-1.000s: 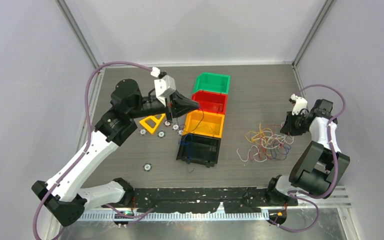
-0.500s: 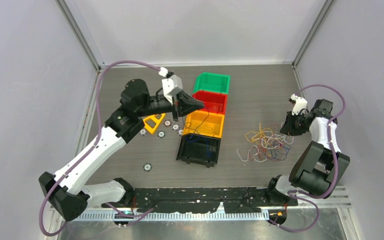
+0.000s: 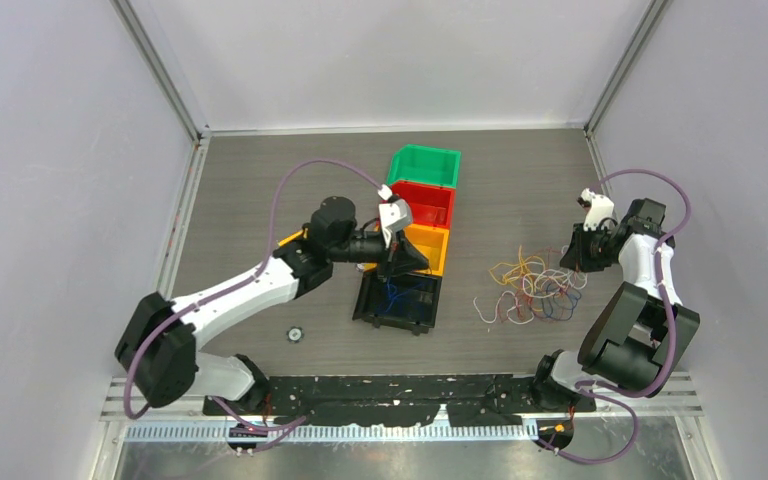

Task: Untangle the cables

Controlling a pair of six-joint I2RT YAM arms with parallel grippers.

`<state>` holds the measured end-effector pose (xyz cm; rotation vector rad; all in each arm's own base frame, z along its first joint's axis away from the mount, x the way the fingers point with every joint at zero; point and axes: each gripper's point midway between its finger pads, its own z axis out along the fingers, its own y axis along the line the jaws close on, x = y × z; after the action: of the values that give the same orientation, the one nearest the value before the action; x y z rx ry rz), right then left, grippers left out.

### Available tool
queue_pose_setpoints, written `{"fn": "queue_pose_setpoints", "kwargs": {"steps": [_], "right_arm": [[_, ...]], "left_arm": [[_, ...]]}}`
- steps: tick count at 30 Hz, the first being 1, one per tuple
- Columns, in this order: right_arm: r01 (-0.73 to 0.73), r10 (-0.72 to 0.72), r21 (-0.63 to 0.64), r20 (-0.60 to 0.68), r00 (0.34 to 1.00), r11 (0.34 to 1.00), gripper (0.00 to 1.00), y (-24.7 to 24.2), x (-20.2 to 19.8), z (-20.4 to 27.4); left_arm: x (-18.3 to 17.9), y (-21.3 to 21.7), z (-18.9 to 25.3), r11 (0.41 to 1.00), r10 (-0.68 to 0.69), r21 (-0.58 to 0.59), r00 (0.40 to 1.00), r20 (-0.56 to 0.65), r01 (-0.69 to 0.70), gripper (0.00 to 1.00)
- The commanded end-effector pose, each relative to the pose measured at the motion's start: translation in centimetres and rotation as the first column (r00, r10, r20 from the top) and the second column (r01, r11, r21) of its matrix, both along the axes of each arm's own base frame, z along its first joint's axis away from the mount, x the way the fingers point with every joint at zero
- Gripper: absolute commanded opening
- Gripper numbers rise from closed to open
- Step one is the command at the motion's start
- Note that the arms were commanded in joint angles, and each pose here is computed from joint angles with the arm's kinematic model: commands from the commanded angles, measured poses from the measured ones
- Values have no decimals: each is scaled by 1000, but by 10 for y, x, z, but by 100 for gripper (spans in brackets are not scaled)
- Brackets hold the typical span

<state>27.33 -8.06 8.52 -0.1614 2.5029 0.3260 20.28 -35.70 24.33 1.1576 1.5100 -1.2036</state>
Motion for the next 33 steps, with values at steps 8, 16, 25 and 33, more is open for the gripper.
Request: {"fn": "queue_pose_setpoints", "kwargs": {"steps": [8,16,25,33], "right_arm": [[-45,45,-26,22,999,999,5,3,-6,11],[-56,56,-16,33,998,998,5,8,-9,16],[-78,73,78,71,995,994,5,27,-7,39],[-117,103,123,112,988,986,5,47,-4,59]], "left_arm": [[20,-9,-85,994,-4,106,997,78,-4,0],[26,0,-132,962,-84,270,982,167,37,0],[16,14,-80,958,-124,281,963,238,54,73],[5,31,-27,970,-123,235,967,225,69,76]]}}
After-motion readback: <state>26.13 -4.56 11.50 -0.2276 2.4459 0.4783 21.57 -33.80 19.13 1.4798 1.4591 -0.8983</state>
